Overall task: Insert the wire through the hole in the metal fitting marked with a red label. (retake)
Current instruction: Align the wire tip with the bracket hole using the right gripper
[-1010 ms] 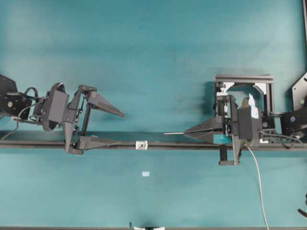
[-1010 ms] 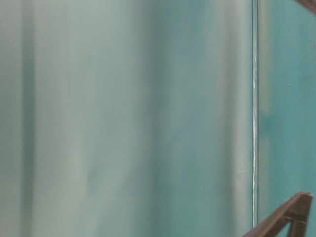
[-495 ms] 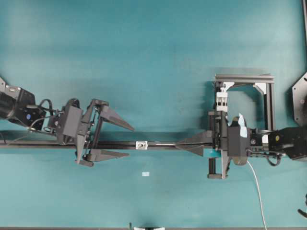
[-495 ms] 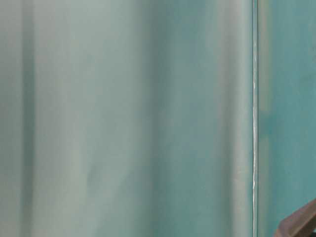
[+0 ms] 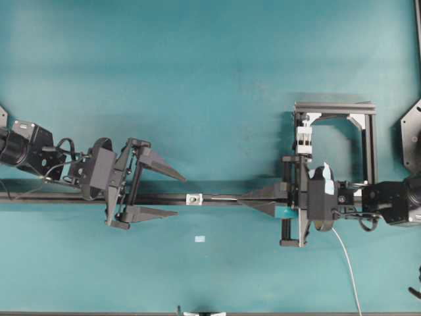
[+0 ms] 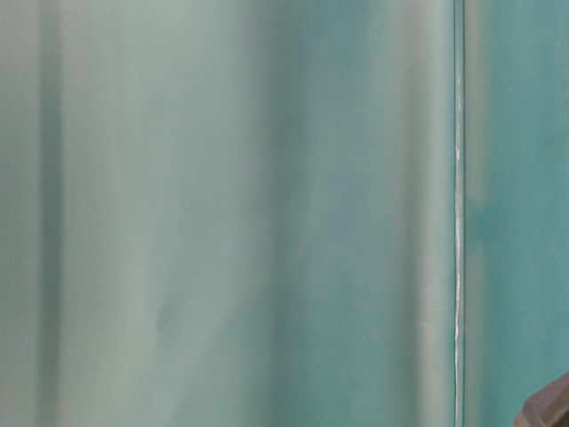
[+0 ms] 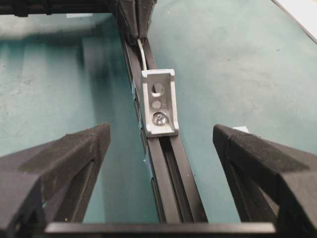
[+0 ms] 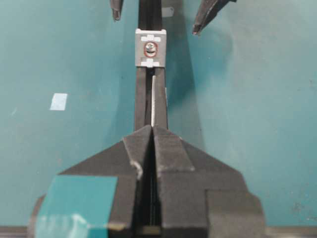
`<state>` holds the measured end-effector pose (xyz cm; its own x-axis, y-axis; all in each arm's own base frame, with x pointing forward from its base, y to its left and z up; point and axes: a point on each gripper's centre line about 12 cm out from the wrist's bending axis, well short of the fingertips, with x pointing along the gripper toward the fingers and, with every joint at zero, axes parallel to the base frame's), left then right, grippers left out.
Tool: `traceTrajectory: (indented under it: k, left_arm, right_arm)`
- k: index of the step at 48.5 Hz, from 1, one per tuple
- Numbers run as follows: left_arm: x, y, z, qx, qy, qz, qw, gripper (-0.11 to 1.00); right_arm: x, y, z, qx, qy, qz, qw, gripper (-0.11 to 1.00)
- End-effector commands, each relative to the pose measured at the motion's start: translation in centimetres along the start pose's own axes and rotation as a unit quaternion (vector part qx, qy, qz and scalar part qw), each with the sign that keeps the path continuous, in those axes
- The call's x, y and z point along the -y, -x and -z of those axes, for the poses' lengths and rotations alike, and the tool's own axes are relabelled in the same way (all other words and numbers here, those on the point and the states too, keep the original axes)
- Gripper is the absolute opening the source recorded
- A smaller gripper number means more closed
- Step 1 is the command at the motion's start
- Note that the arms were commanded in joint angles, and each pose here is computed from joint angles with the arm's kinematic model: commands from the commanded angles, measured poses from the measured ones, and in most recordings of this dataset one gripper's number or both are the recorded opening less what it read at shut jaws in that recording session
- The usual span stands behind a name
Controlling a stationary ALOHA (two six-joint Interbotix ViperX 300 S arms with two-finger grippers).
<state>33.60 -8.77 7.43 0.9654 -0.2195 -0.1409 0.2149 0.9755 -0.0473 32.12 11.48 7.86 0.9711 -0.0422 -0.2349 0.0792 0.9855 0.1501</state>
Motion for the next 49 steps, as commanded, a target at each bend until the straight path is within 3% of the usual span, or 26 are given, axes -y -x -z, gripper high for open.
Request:
traceTrajectory:
  k: [1, 16, 49]
  left_arm:
    - [0.18, -0.25, -0.76, 0.016, 0.002, 0.002, 0.9999, 0.54]
    - [0.12, -0.21, -0.73, 0.015, 0.030, 0.000, 0.9994, 0.54]
    - [0.14, -0.33, -0.78, 0.014, 0.031, 0.000, 0.9994, 0.54]
  right_arm:
    - [-0.46, -0.14, -0.76, 0.020, -0.006, -0.004, 0.9998, 0.03]
    - [-0.43, -0.38, -0.61, 0.033, -0.002, -0.001, 0.9995, 0.03]
    - [-0.43, -0.42, -0.65, 0.037, -0.002, -0.001, 0.9993, 0.03]
